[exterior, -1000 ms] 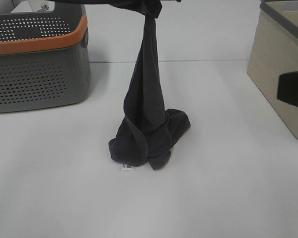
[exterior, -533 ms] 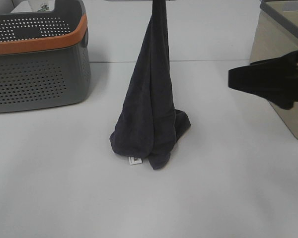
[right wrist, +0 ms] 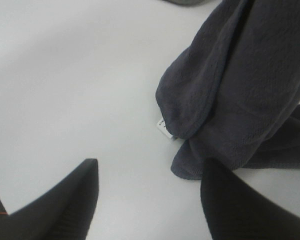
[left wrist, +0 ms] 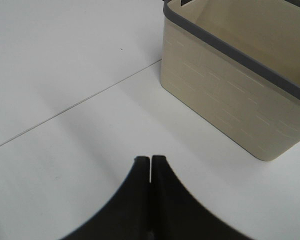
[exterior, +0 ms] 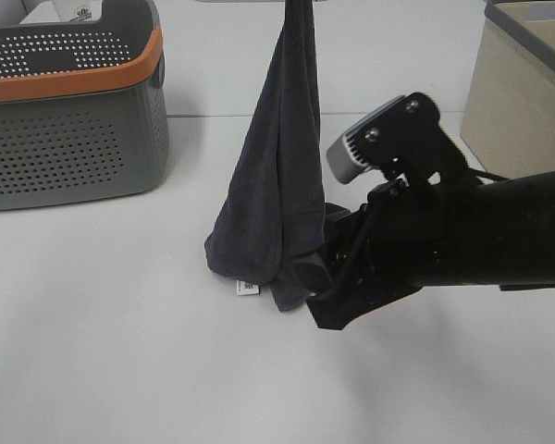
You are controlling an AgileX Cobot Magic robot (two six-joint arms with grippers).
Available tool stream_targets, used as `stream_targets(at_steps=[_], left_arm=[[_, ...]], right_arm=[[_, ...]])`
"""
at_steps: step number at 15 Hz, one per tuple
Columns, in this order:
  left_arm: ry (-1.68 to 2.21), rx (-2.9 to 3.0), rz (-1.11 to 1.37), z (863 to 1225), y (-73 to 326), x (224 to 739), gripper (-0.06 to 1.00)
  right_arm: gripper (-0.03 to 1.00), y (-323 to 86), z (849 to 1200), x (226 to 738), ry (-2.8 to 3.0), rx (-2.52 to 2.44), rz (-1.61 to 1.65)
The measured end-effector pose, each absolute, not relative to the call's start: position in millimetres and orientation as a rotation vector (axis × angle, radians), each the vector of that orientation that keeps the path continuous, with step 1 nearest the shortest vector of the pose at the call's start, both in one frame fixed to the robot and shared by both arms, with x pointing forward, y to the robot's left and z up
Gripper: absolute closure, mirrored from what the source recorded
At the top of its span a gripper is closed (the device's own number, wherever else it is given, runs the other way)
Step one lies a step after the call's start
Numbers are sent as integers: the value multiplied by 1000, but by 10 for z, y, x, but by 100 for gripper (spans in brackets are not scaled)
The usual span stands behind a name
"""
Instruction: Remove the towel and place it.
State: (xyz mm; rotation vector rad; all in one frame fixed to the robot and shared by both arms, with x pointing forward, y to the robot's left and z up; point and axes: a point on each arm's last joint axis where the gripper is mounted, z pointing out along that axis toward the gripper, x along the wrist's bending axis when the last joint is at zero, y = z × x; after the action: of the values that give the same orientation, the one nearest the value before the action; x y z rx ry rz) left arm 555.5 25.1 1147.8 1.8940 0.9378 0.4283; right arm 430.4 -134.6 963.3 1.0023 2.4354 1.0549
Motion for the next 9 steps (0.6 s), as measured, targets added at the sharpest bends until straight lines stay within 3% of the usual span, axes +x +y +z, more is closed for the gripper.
stream_targets(at_steps=[9], left_arm=[[936, 1895, 431, 11478, 252, 5556, 94]], right_arm=[[39, -1214, 9579, 4555, 2373, 1174, 1014]])
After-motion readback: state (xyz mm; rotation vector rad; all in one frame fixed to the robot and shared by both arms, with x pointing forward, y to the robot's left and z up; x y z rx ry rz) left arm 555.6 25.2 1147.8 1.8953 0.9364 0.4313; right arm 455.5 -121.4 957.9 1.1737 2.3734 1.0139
